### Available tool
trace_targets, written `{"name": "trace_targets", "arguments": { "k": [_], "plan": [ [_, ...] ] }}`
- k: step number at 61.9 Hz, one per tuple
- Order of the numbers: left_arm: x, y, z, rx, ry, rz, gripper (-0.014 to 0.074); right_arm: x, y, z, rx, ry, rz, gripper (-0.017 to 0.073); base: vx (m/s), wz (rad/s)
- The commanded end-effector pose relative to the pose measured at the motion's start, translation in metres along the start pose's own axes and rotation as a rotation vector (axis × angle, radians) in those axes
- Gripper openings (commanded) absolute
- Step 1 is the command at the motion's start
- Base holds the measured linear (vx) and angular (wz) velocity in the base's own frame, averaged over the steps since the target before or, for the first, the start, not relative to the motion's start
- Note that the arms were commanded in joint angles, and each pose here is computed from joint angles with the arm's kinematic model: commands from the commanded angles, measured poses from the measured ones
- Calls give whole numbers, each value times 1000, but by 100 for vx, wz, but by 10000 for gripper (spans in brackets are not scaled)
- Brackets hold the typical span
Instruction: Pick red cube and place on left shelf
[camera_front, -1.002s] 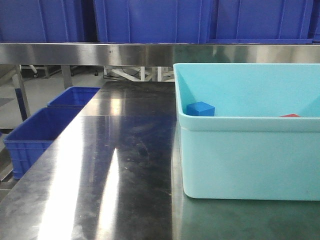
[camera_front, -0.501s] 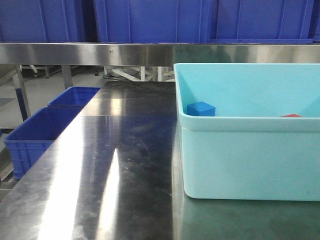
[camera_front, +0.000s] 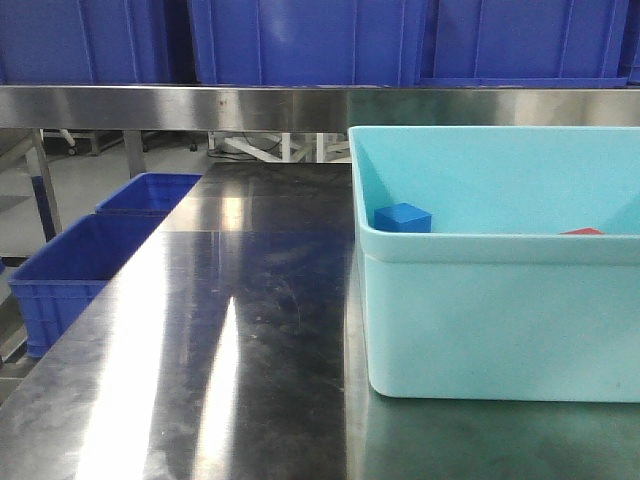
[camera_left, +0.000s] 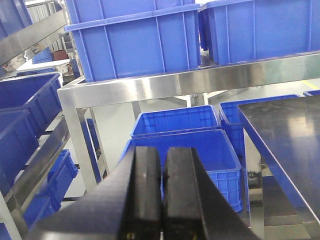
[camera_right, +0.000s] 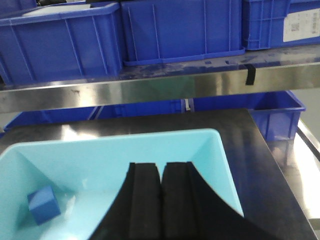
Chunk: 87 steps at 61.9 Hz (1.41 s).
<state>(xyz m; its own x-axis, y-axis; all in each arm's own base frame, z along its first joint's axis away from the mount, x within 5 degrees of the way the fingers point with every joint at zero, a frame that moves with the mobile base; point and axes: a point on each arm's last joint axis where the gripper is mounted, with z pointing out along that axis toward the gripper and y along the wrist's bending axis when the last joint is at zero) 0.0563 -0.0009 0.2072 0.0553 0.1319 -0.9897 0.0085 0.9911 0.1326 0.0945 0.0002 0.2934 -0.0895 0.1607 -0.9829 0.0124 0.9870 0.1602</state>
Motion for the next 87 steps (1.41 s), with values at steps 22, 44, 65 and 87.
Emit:
{"name": "trace_targets", "arguments": {
  "k": [22, 44, 65, 87],
  "plan": [
    [-1, 0, 0, -5, -69, -5, 106, -64, 38, 99, -113, 347, -193, 402, 0, 0],
    [-1, 0, 0, -5, -69, -5, 106, -39, 76, 156, -223, 648, -287, 404, 0, 0],
    [-1, 0, 0, -5, -69, -5, 106, -34, 76, 163, -222, 648, -287, 404, 0, 0],
    [-1, 0, 0, -5, -69, -5, 106, -32, 76, 163, -223, 671, -292, 521, 0, 0]
  ]
}}
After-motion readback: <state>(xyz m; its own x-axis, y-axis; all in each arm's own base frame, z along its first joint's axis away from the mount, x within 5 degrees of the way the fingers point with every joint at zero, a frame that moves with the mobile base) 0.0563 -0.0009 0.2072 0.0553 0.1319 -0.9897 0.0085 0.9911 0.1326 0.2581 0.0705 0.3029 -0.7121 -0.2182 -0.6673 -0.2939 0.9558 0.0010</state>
